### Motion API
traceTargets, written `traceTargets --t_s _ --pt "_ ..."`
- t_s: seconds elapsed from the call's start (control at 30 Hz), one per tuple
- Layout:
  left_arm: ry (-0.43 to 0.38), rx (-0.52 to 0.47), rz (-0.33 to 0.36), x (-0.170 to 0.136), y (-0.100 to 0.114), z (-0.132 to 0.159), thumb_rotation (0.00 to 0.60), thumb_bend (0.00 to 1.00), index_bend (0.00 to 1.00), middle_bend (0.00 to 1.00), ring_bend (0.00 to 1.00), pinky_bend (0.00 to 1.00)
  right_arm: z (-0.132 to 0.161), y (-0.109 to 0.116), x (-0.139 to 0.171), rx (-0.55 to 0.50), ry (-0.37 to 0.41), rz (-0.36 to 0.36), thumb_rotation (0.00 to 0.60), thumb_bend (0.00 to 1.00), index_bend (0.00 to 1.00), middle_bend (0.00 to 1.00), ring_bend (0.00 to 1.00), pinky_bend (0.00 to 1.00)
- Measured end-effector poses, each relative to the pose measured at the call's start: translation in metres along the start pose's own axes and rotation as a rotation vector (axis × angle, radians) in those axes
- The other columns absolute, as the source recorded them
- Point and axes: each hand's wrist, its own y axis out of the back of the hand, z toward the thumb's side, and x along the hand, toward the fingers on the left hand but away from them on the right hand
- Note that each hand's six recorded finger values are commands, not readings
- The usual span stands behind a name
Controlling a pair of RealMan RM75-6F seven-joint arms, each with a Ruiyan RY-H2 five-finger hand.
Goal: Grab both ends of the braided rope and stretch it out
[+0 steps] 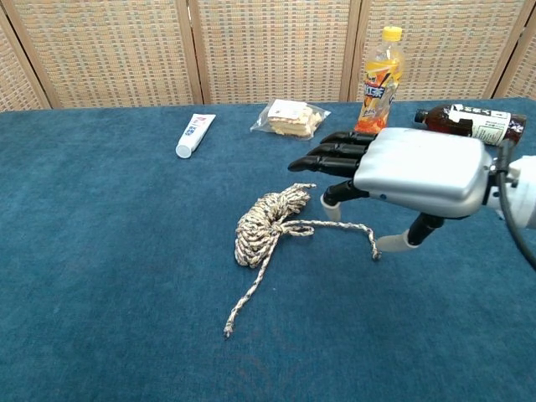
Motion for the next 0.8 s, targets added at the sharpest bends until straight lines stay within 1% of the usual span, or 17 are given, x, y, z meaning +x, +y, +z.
traceTargets --t_s 0.1,0.3,0.47,0.63,0.8 --pt "0.004 0.002 -0.006 0.001 -0.002 0.0 0.6 0.0 0.0 0.0 0.0 0.0 0.002 -0.009 -0.011 0.026 0.018 0.017 0.6 0.28 0.4 0.0 0.0 0.0" --pt "0.008 0.011 -0.015 0.004 -0.005 0.001 0.6 0.0 0.0 0.0 0.0 0.0 0.001 -0.031 -0.031 0.067 0.035 0.091 0.6 0.28 0.4 0.0 0.0 0.0" --pt "0.006 0.014 -0.021 0.005 -0.007 0.002 0.6 0.0 0.0 0.0 0.0 0.0 -0.003 -0.041 -0.032 0.09 0.029 0.132 0.6 0.28 0.4 0.0 0.0 0.0" --pt "0.008 0.014 -0.021 0.005 -0.007 0.002 0.6 0.0 0.0 0.0 0.0 0.0 -0.009 -0.049 -0.031 0.092 0.005 0.155 0.6 0.28 0.4 0.0 0.0 0.0" --pt "0.009 0.013 -0.022 0.005 -0.007 0.002 0.6 0.0 0.0 0.0 0.0 0.0 -0.014 -0.054 -0.027 0.12 -0.002 0.163 0.6 0.28 0.4 0.0 0.0 0.0"
